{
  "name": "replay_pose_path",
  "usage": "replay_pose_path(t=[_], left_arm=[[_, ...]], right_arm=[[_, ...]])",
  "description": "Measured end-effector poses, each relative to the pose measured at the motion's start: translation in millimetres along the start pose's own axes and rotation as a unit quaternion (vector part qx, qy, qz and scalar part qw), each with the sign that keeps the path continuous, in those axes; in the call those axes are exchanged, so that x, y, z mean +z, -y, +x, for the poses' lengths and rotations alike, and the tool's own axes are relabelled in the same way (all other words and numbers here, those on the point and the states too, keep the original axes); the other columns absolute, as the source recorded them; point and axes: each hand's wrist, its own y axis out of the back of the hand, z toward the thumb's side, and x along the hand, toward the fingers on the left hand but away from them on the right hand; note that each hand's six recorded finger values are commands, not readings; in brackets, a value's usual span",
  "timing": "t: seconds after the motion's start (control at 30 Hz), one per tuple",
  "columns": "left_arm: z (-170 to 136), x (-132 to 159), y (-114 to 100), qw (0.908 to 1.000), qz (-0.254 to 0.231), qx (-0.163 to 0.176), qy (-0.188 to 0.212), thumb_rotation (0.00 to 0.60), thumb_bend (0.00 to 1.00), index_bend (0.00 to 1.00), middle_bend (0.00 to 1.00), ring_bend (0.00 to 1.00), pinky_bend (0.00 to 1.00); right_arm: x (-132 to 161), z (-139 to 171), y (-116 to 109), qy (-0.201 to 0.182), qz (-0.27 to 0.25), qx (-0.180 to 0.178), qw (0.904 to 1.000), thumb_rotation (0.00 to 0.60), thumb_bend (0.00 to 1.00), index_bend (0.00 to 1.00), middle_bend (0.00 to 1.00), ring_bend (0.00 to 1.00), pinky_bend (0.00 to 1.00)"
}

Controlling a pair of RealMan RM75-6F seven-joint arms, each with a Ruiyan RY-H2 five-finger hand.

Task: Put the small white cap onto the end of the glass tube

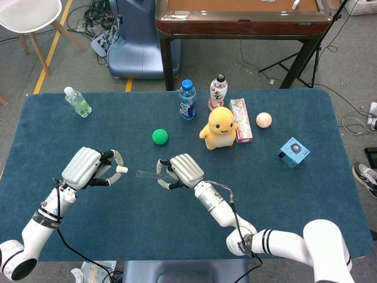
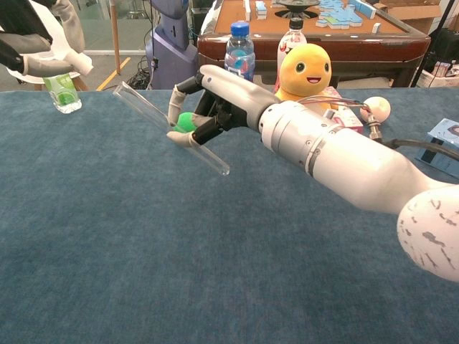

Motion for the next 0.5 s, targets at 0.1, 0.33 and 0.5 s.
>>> replay_pose_path(t=[0.1,0.33,0.5], left_arm=[[0.4,4.9,4.6,0.9999,0.005,0.000,0.009,0.600,0.30,0.53,1.00,1.00,0.99],[3.3,11.2,10.7,0.9997,0.014,0.006,0.020,0.600,0.30,0.53,1.00,1.00,0.99],[5.1,14.0,14.0,0.9994,0.023,0.006,0.025,0.600,0.30,0.53,1.00,1.00,0.99]], right_arm=[[0.6,-1.7,1.5,0.001,-0.003,-0.001,1.0000,0.600,0.51,0.72,0.99,1.00,0.98],[2.9,-3.6,3.7,-0.001,-0.011,-0.002,0.9999,0.600,0.51,0.72,0.99,1.00,0.98],[4.6,-2.9,4.4,-0.003,-0.015,-0.003,0.9999,0.600,0.51,0.72,0.99,1.00,0.98]])
